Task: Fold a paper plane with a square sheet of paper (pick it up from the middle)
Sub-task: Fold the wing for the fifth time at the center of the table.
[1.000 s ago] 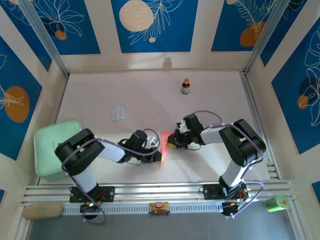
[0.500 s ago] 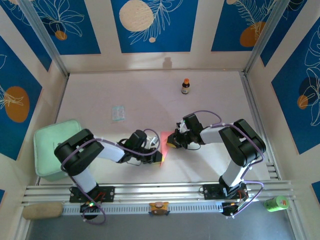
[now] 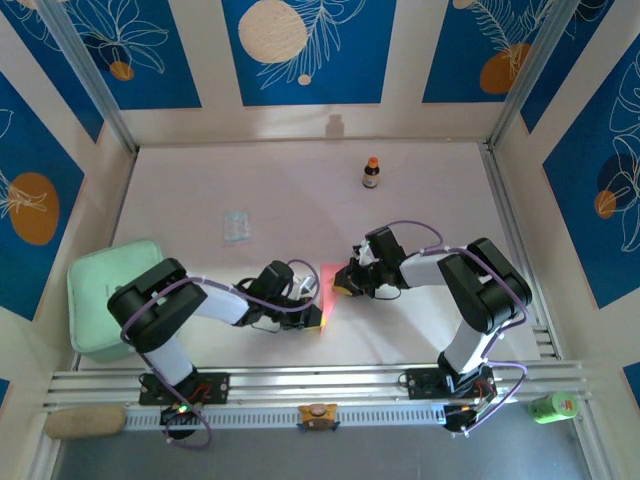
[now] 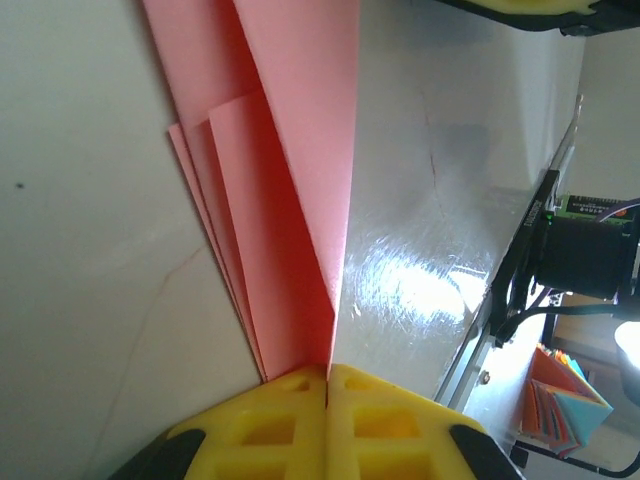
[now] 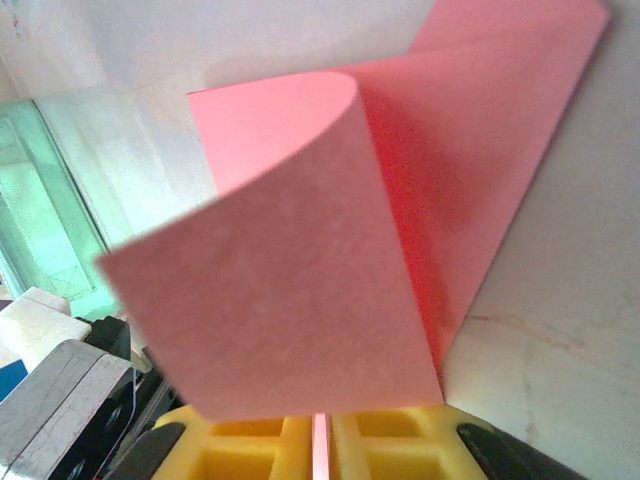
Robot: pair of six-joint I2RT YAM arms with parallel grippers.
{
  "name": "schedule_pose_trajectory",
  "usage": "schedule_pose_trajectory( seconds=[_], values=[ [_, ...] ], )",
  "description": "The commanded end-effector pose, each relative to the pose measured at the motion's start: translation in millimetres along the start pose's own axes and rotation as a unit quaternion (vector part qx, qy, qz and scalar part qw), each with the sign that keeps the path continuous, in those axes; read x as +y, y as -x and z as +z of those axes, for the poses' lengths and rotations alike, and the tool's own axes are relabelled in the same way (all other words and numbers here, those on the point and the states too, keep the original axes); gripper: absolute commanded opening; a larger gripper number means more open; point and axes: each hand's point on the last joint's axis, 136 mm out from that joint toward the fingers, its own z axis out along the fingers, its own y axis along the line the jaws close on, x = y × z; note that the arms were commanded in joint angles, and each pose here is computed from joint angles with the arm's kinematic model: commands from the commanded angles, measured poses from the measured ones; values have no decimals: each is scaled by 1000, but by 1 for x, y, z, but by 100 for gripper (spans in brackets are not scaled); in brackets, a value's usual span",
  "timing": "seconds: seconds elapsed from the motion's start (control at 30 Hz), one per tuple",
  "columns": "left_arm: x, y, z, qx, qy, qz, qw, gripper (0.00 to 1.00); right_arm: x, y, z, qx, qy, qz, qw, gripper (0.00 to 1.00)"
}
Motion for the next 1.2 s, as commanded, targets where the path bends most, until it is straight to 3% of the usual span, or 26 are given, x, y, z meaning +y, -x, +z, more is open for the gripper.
schedule_pose_trajectory(
  seconds=[0.0, 0.1, 0.17, 0.3, 0.43, 0.57, 0.6, 0.67, 0.8, 0.9, 0.93, 1.03, 1.1, 1.17],
  values=[
    [21, -29, -2, 47, 31, -29, 998, 3, -37, -4, 9, -3, -68, 38, 997, 13],
    [24, -32, -3, 48, 38, -29, 998, 13, -38, -4, 9, -3, -69, 39, 997, 13],
    [25, -34, -5, 49, 43, -29, 997, 13, -38, -4, 9, -3, -69, 39, 997, 13],
    [28, -37, -8, 51, 56, -25, 997, 11, -38, -5, 9, -2, -70, 39, 997, 13],
    [27, -37, -8, 53, 55, -22, 997, 1, -38, -4, 9, -3, -72, 40, 997, 13],
    [25, -39, -7, 57, 51, -20, 997, 0, -38, -4, 11, -3, -73, 40, 997, 13],
    [26, -40, -7, 57, 53, -21, 997, 1, -38, -4, 11, -3, -73, 39, 997, 13],
    [28, -41, -7, 56, 58, -23, 996, 14, -38, -5, 11, -4, -74, 40, 996, 13],
    [29, -43, -8, 56, 58, -23, 997, 1, -39, -5, 12, -4, -75, 41, 996, 13],
    [26, -44, -9, 54, 51, -23, 997, 0, -39, -5, 12, -4, -76, 42, 996, 13],
    [26, -44, -9, 52, 49, -22, 997, 5, -39, -5, 12, -4, -77, 42, 996, 13],
    [24, -42, -12, 43, 49, -19, 998, 7, -40, -5, 12, -4, -78, 43, 996, 13],
    [21, -40, -16, 33, 52, -16, 998, 19, -38, -5, 13, -4, -77, 43, 996, 13],
    [16, -36, -21, 17, 51, -9, 998, 23, -38, -5, 13, -4, -77, 42, 996, 13]
  ],
)
